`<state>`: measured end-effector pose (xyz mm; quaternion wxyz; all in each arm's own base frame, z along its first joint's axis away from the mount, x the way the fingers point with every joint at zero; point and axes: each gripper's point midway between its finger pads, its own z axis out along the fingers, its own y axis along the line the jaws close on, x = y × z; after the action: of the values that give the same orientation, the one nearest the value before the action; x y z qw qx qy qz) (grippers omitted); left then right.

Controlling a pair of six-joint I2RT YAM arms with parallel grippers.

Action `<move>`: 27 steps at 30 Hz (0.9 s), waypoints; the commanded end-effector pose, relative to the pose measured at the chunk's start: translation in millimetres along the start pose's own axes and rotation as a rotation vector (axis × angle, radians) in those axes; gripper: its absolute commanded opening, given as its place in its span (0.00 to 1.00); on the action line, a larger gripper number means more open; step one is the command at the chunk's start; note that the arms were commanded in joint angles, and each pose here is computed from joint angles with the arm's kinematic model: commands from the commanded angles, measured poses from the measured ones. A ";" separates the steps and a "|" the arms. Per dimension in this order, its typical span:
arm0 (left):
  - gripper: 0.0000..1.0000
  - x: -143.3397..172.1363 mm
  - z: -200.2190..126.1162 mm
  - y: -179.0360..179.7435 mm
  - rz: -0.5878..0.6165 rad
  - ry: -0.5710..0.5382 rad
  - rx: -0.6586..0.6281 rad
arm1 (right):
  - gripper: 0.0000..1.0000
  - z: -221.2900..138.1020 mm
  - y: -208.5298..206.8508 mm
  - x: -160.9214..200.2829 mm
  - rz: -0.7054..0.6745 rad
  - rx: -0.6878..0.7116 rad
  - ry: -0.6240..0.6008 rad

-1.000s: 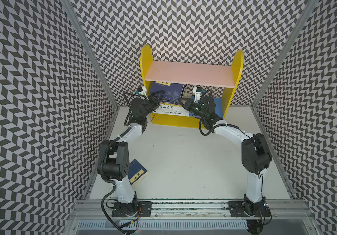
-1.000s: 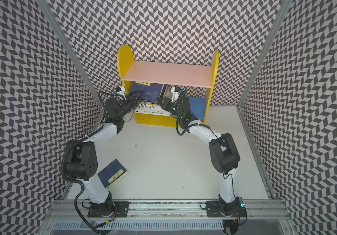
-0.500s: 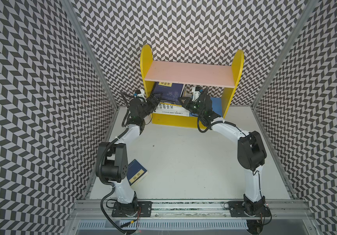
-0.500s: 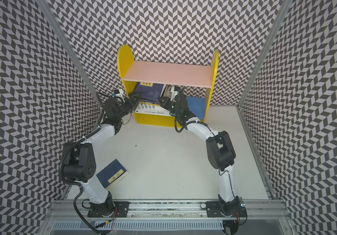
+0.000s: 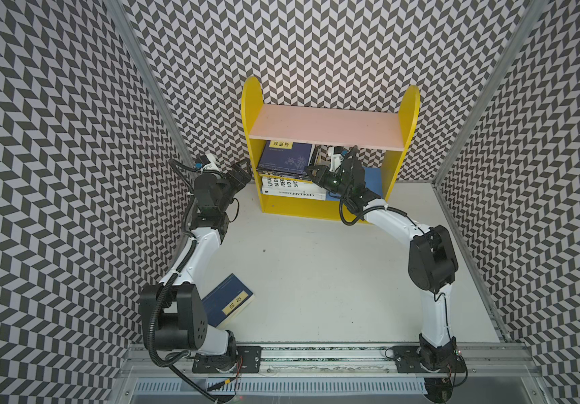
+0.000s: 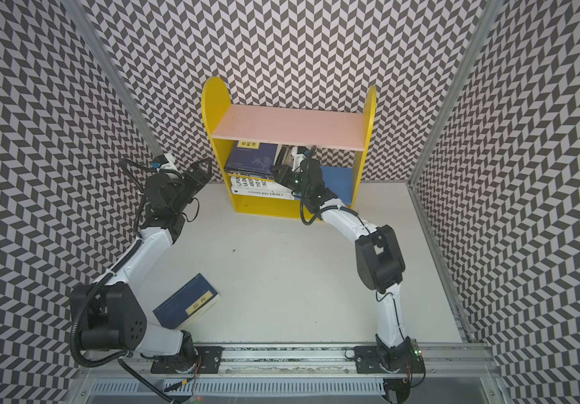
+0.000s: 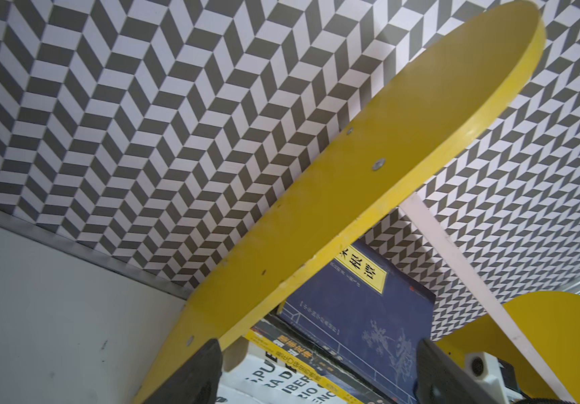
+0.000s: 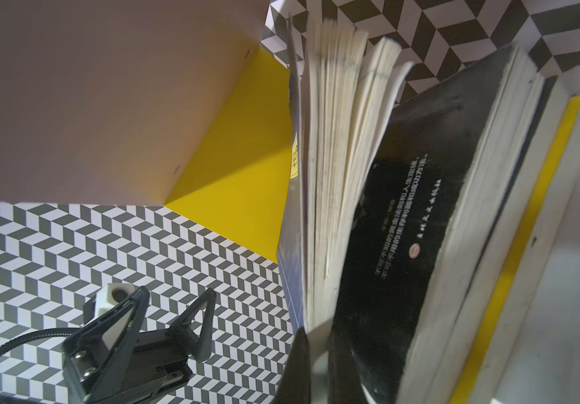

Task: Stacking books/files
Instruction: Place the book at the bookshelf.

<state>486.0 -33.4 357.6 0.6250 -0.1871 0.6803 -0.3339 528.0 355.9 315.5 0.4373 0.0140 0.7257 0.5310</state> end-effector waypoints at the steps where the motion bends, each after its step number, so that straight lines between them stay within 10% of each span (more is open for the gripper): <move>1: 0.87 4.3 5.1 6.4 0.061 0.027 -0.017 | 0.03 -3.2 33.2 -25.1 -0.057 -0.093 -0.059; 27: 0.89 29.8 74.5 5.5 0.286 0.145 0.012 | 0.05 13.8 23.5 -13.5 -0.030 -0.086 -0.011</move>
<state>549.6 -60.1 332.4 0.6182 -0.0680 0.7347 -0.2710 534.8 365.3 313.5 0.4245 0.0043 0.7294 0.5364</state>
